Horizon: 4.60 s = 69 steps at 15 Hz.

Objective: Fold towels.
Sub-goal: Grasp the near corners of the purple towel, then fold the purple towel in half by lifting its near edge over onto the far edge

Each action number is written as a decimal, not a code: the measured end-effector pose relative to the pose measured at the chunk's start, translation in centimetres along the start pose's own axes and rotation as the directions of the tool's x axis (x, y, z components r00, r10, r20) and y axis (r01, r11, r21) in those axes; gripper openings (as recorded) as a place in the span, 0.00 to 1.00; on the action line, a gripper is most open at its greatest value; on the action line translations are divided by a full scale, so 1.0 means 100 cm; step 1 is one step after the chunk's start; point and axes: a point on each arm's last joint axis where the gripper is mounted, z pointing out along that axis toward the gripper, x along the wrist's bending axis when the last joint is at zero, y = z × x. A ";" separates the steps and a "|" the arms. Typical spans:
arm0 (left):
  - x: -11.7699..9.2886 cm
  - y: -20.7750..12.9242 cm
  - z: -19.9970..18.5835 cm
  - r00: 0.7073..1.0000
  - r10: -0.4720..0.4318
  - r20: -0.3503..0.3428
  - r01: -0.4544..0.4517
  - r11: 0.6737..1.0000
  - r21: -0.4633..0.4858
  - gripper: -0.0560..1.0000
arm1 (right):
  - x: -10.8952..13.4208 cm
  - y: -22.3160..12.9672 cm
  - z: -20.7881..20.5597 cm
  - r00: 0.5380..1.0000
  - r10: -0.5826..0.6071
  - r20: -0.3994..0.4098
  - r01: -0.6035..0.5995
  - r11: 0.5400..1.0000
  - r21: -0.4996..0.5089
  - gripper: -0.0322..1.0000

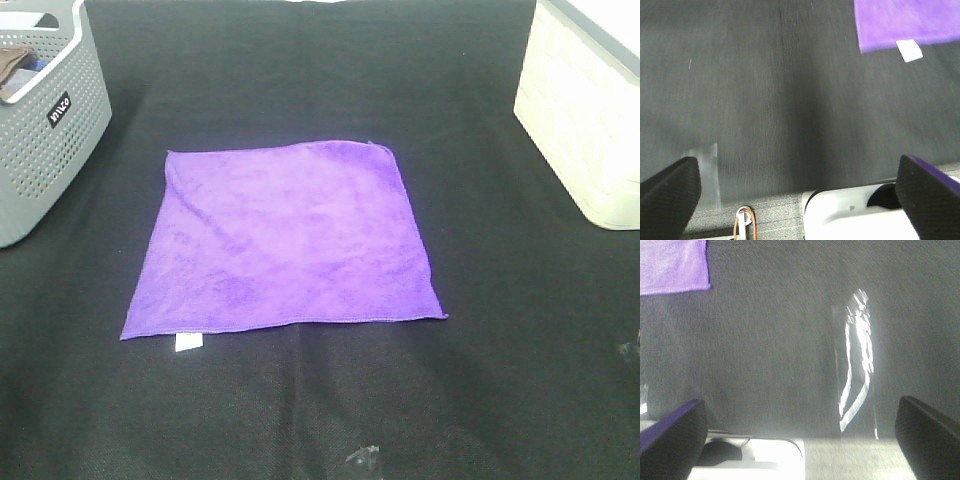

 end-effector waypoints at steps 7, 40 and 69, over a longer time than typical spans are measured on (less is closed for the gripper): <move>-0.005 0.098 0.141 0.974 -0.107 0.199 0.069 0.980 0.189 0.99 | 0.020 0.096 0.115 0.979 0.026 -0.200 0.017 0.977 0.211 0.96; -0.093 0.095 0.271 0.956 -0.056 0.287 -0.032 0.955 0.293 0.99 | 0.059 0.089 0.267 0.827 0.205 -0.523 -0.020 0.941 0.337 0.91; -0.130 0.091 0.269 0.938 0.112 0.328 -0.219 0.924 0.313 0.07 | 0.107 0.070 0.262 0.858 0.046 -0.511 0.156 0.926 0.345 0.03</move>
